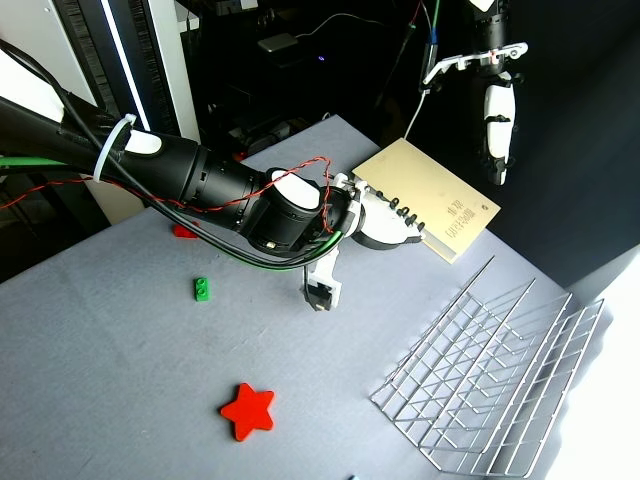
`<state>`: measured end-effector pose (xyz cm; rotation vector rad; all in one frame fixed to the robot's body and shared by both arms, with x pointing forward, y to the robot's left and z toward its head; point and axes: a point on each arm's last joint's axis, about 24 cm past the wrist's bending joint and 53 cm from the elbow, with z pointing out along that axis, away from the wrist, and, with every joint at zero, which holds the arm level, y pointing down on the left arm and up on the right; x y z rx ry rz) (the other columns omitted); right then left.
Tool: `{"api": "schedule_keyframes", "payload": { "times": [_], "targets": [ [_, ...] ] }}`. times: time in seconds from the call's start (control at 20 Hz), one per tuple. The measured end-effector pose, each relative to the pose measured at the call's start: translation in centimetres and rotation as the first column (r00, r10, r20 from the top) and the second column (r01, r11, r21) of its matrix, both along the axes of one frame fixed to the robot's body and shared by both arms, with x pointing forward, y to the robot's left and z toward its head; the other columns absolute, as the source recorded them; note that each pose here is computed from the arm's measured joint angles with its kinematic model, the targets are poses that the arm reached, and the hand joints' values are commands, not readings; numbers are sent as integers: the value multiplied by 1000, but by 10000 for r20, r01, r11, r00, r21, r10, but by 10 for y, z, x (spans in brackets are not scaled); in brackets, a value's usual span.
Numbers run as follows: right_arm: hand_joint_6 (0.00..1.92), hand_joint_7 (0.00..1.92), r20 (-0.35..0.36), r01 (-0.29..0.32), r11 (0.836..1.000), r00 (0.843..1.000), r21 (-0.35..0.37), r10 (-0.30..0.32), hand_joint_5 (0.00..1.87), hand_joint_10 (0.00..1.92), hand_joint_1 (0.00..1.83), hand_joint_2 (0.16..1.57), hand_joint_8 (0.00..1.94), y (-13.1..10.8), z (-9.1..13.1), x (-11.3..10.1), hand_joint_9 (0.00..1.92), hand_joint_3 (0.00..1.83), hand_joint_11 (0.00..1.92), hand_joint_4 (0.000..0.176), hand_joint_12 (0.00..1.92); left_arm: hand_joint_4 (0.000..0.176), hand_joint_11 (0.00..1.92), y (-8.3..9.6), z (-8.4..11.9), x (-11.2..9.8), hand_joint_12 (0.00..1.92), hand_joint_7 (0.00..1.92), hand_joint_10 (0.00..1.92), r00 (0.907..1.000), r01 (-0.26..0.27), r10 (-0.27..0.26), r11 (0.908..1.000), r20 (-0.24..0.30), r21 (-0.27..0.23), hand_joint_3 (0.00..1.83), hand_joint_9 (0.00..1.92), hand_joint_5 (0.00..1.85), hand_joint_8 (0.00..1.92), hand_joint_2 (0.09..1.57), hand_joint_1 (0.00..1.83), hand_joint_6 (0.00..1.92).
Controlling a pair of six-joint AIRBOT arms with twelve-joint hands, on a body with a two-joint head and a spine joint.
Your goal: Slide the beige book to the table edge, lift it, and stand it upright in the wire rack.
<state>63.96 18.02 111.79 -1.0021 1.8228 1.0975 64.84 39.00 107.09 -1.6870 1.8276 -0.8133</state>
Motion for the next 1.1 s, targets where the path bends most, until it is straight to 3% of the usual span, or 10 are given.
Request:
{"api": "schedule_keyframes", "payload": {
  "times": [1.1],
  "targets": [
    [0, 0, 475, -168, 9998, 9987, -88, 172, 2, 0, 0, 1093, 0, 7, -1, -3, 0, 3, 0, 0, 0, 0, 0, -3, -3, 0, 0, 0, 0, 9999, 82, -82, 10000, -78, -3, 0, 0, 0, 0, 1100, 0, 0]
  ]
}}
